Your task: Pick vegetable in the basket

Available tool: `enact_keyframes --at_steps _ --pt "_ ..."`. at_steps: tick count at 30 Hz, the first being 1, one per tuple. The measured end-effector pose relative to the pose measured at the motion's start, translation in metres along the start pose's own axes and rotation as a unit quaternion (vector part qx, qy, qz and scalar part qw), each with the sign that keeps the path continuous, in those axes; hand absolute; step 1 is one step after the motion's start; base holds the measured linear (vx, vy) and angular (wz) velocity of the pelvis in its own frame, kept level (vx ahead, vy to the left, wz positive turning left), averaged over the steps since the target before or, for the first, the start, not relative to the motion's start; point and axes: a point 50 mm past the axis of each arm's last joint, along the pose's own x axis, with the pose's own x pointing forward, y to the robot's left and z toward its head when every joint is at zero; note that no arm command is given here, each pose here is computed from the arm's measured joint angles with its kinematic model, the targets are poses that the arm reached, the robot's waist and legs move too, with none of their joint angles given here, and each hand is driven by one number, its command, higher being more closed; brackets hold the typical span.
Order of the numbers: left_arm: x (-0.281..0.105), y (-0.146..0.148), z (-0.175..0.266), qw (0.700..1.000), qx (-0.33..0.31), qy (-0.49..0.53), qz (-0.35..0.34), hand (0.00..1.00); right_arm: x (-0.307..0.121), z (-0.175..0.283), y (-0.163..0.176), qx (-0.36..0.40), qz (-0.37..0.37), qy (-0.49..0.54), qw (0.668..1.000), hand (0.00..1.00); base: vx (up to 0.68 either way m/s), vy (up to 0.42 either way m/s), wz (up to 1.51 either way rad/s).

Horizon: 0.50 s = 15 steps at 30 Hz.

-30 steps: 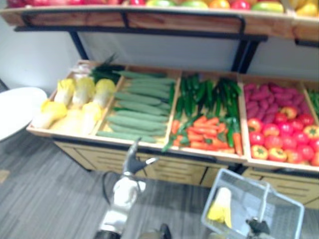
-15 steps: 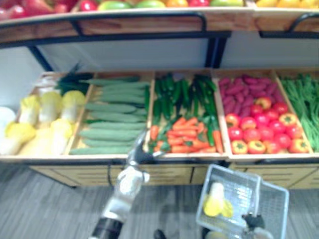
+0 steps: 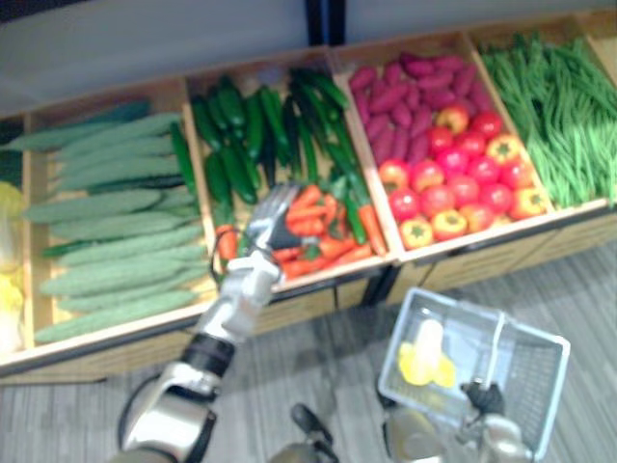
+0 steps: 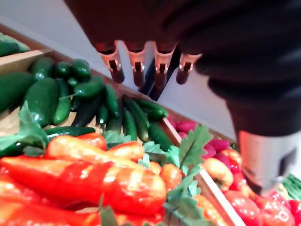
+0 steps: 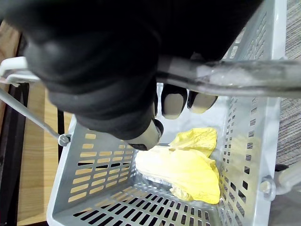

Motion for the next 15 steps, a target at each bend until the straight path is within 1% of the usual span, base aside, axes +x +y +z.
enact_keyframes --at_steps 1,4,12,13,15 --pt "0.003 0.001 0.000 1.000 0.006 0.000 0.001 0.00 0.001 0.002 0.000 0.000 0.000 -0.004 1.000 1.00 -0.02 -0.025 -0.07" --pt "0.013 0.011 -0.008 0.999 0.053 0.006 -0.002 0.00 0.007 0.017 0.006 0.000 0.008 -0.029 1.000 1.00 -0.02 -0.021 -0.13" --pt "0.029 0.021 -0.018 0.995 0.092 0.032 -0.002 0.00 0.012 0.039 0.013 0.010 0.013 -0.068 0.998 1.00 0.01 -0.020 -0.06" --pt "0.033 0.026 -0.020 0.994 0.101 0.036 0.003 1.00 0.013 0.043 0.014 0.017 0.015 -0.074 0.997 1.00 -0.02 -0.011 -0.07" --pt "0.040 0.038 -0.019 0.992 0.125 0.029 0.019 1.00 0.015 0.048 0.016 0.021 0.018 -0.080 0.996 1.00 -0.02 -0.015 -0.10"
